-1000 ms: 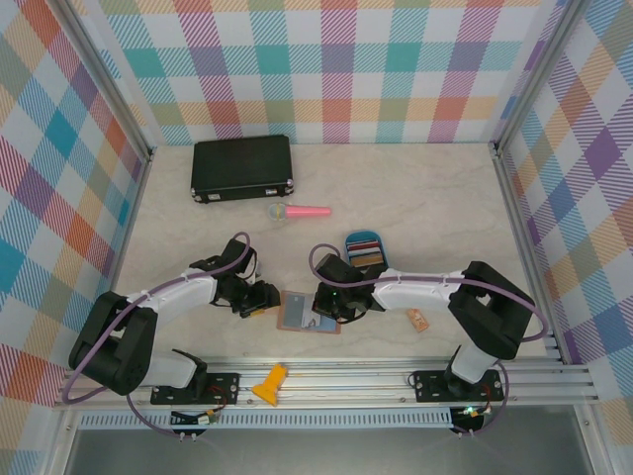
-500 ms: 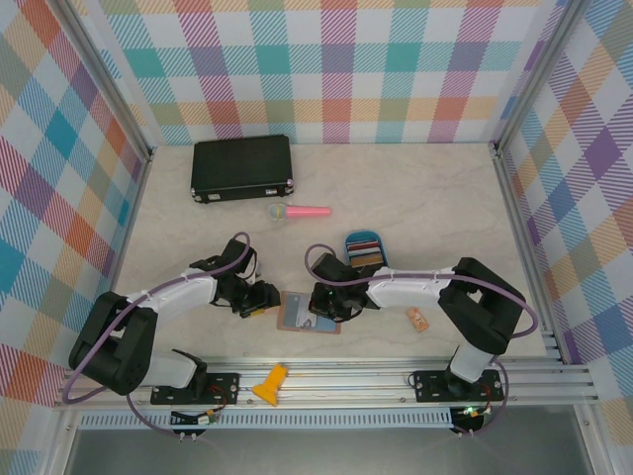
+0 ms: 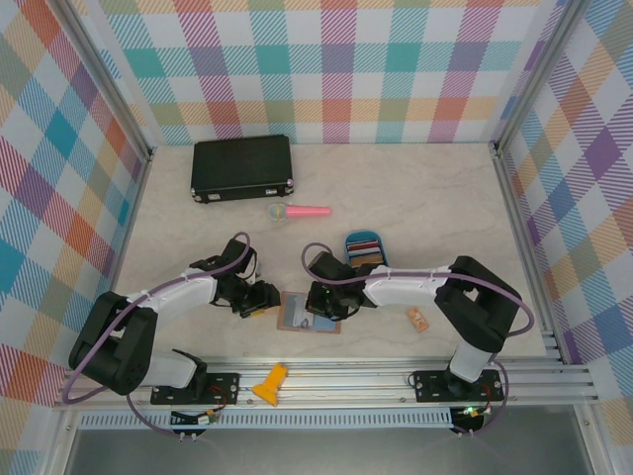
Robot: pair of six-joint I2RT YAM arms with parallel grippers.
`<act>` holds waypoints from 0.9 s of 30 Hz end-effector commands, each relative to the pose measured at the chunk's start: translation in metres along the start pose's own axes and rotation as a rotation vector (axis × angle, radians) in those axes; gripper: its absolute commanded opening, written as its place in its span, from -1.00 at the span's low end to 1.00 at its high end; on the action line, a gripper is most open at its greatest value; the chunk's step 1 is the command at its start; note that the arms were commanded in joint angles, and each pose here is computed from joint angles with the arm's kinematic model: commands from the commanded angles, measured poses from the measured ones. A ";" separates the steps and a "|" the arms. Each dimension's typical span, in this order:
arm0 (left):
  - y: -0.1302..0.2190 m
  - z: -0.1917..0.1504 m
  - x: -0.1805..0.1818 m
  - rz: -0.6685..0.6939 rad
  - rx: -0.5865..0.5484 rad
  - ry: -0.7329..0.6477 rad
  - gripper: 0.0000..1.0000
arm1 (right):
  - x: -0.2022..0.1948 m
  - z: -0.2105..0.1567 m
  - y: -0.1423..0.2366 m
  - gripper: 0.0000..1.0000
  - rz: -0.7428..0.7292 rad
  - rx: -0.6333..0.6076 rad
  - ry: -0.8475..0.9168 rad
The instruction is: Put the credit cards into the card holder
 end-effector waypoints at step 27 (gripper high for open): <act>-0.011 -0.014 0.013 0.067 0.076 0.035 0.01 | -0.011 -0.006 -0.001 -0.48 -0.086 0.008 0.020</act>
Point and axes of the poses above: each hand's point on the last joint's axis, 136 mm out from that joint toward the fingers, its own y axis back along the fingers, its own x axis along the line the jaws close on, z = x × y, the point moved 7 cm from there along y, back along the fingers, and after that the axes turned 7 degrees about -y, right-handed, at the moved point
